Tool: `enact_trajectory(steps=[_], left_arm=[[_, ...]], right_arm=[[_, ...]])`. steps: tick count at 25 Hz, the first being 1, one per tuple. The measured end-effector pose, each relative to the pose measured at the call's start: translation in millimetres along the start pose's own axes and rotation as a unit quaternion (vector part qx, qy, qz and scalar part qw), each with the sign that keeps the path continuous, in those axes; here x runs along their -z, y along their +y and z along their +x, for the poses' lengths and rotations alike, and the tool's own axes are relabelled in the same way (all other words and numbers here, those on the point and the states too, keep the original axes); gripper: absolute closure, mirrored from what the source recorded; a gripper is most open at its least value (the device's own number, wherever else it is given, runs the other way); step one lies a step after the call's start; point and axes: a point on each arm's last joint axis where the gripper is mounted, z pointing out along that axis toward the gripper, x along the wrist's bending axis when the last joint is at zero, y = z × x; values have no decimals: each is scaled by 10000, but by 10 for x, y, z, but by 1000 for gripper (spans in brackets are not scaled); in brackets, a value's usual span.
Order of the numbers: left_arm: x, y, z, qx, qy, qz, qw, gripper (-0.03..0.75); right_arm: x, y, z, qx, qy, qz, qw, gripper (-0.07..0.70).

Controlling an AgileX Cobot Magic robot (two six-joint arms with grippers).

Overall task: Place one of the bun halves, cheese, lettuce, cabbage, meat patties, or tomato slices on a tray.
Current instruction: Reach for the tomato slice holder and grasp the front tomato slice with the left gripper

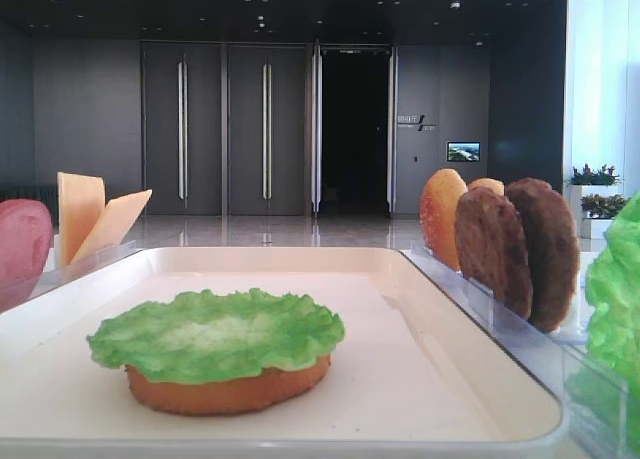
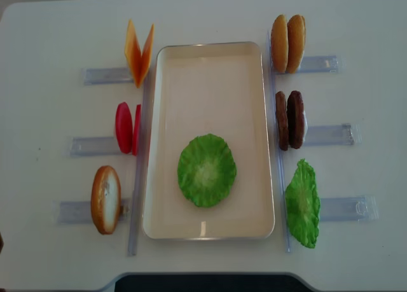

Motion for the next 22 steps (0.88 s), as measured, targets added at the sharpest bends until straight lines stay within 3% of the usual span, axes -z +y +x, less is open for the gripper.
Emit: enact_trajectory(steps=[17, 22], left_arm=[[26, 5, 16, -16, 83, 27, 10000, 496], [70, 29, 48, 126, 244, 130, 9995, 496]], right_arm=[[0, 0, 0, 0, 0, 0, 10000, 262], [0, 0, 0, 0, 0, 0, 10000, 262]])
